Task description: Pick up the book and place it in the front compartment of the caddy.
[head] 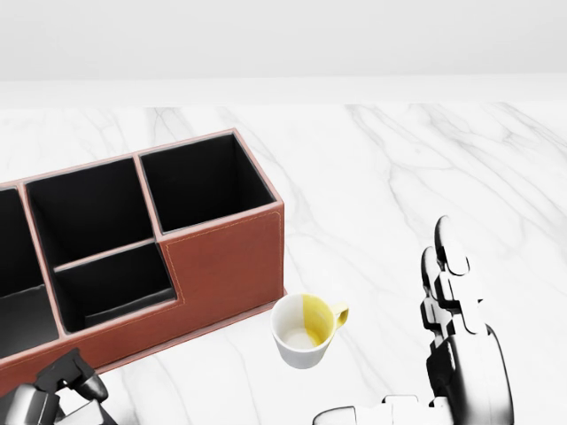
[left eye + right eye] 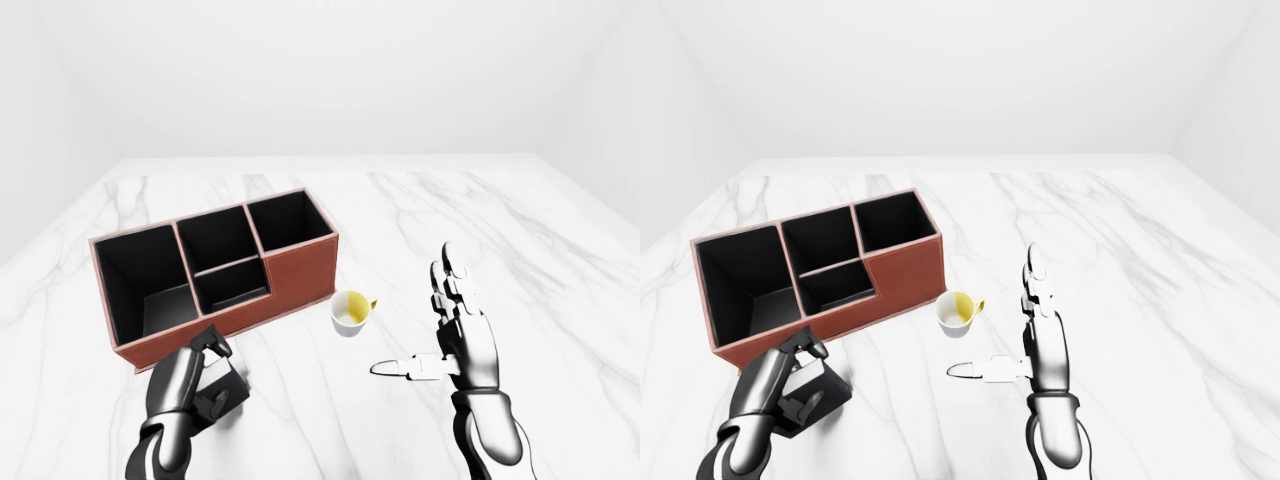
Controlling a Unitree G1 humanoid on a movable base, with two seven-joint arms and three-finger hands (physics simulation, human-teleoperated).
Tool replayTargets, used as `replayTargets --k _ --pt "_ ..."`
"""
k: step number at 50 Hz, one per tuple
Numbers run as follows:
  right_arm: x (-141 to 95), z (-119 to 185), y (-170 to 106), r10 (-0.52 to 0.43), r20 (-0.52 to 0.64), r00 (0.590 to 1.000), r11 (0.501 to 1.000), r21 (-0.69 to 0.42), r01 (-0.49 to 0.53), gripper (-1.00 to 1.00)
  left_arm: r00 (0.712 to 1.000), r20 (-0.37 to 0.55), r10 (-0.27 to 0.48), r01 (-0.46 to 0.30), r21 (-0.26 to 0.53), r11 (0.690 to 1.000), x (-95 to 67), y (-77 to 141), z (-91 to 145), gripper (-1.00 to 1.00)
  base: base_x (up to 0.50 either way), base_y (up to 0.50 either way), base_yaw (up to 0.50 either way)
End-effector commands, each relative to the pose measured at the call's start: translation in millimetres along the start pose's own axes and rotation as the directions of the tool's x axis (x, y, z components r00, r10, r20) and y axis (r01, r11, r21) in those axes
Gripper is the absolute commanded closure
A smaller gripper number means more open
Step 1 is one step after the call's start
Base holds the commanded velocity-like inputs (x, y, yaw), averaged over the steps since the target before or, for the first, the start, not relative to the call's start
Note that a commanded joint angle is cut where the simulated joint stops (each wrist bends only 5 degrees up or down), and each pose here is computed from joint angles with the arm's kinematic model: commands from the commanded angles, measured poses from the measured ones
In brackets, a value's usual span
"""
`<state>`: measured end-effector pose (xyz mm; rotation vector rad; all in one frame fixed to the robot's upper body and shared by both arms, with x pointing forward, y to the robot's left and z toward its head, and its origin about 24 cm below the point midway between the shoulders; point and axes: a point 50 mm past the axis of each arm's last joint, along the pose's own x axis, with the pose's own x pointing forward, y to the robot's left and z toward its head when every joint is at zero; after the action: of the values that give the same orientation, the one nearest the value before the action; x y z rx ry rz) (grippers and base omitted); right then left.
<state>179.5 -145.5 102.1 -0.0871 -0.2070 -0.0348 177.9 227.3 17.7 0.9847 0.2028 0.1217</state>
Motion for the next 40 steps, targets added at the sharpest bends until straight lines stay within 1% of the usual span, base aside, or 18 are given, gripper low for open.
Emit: replayTargets --k 1,3,8,9,11,12,13,15,17,19,21,24,26,31,32,36,37,40 --pt "-1.1 1.4 0.5 -0.001 0.004 1.0 1.0 0.0 0.001 -1.0 0.996 -0.062 -0.063 0.062 -0.02 0.998 -4.2 -20.8 -10.5 1.0 0.0 0.0 0.0" --pt "-1.0 1.2 -0.1 -0.001 0.004 1.0 1.0 0.0 0.001 -1.0 0.998 -0.058 -0.036 0.035 -0.012 0.999 0.4 -20.8 -9.0 1.0 0.0 0.0 0.0" --pt "0.0 -0.2 0.1 0.0 0.002 1.0 1.0 0.002 0.0 -1.0 1.0 -0.03 0.002 -0.003 -0.033 0.999 6.4 -15.2 -2.3 1.0 0.0 0.0 0.0" --pt "0.2 -0.2 0.3 0.0 0.001 1.0 1.0 0.001 0.0 -1.0 0.999 -0.028 0.017 -0.017 -0.023 1.0 8.1 -14.5 -2.3 1.0 0.0 0.0 0.0" --pt "0.3 -0.2 0.5 0.0 0.001 1.0 1.0 0.001 0.0 -1.0 1.0 -0.024 0.019 -0.019 -0.027 0.999 9.6 -14.6 -1.5 1.0 0.0 0.0 0.0" --pt "0.3 -0.3 0.4 0.001 0.001 1.0 1.0 0.002 -0.001 -1.0 0.999 -0.023 0.05 -0.05 -0.017 0.999 13.4 -12.8 -1.1 1.0 0.0 0.0 0.0" --pt "0.4 -0.4 0.3 0.0 0.0 1.0 1.0 0.002 0.0 -1.0 0.998 -0.018 0.064 -0.064 -0.009 0.998 15.3 -11.8 -0.6 1.0 0.0 0.0 0.0" --pt "0.5 0.1 -0.5 -0.004 0.0 1.0 1.0 0.004 0.004 -1.0 0.997 -0.008 0.072 -0.072 -0.01 0.997 18.4 -10.2 1.1 1.0 0.01 0.0 0.0" --pt "0.8 -1.1 0.1 -0.003 -0.001 1.0 1.0 0.001 0.003 -1.0 0.995 0.008 0.1 -0.1 0.002 0.995 20.8 -6.6 4.5 1.0 0.0 0.0 -0.01" --pt "0.8 -0.8 1.1 -0.001 -0.002 1.0 1.0 0.001 0.001 -1.0 0.994 0.032 0.104 -0.104 -0.01 0.995 21.1 -2.1 10.2 1.0 0.0 0.0 -0.01" --pt "0.3 -0.2 1.4 0.0 -0.002 1.0 1.0 0.001 0.0 -1.0 0.991 0.048 0.127 -0.127 -0.005 0.992 20.7 3.2 13.8 1.0 0.0 0.0 -0.01" --pt "-1.0 0.6 0.1 -0.003 0.001 1.0 1.0 0.002 0.003 -1.0 0.986 0.076 0.148 -0.148 -0.012 0.989 18.6 13.0 20.7 1.0 0.0 0.0 0.0" --pt "-1.4 0.6 -0.8 -0.006 0.003 1.0 1.0 0.003 0.006 -1.0 0.977 0.107 0.183 -0.182 -0.019 0.983 15.1 26.2 28.9 1.0 0.0 0.0 0.0" --pt "-0.7 0.1 -0.6 -0.006 0.002 1.0 1.0 0.003 0.006 -1.0 0.962 0.159 0.223 -0.22 -0.04 0.975 7.5 47.9 43.6 1.0 0.0 0.0 0.0" --pt "-0.7 0.5 -0.8 -0.006 0.002 1.0 1.0 0.004 0.006 -1.0 0.951 0.176 0.255 -0.252 -0.042 0.967 6.6 56.2 48.3 1.0 0.0 0.0 0.0" --pt "-0.2 0.2 -1.8 -0.01 0.001 1.0 1.0 0.005 0.01 -1.0 0.923 0.236 0.303 -0.3 -0.05 0.953 4.6 77.4 62.8 1.0 0.0 0.0 0.0" --pt "0.2 -0.5 -1.8 -0.009 0.001 1.0 1.0 0.005 0.009 -1.0 0.906 0.274 0.322 -0.319 -0.055 0.946 2.3 89.3 71.3 1.0 0.0 0.0 0.0" --pt "0.3 -0.8 -1.8 -0.009 0.0 1.0 1.0 0.006 0.009 -1.0 0.895 0.273 0.354 -0.35 -0.063 0.935 1.4 104.2 77.5 1.0 0.0 0.0 0.0"
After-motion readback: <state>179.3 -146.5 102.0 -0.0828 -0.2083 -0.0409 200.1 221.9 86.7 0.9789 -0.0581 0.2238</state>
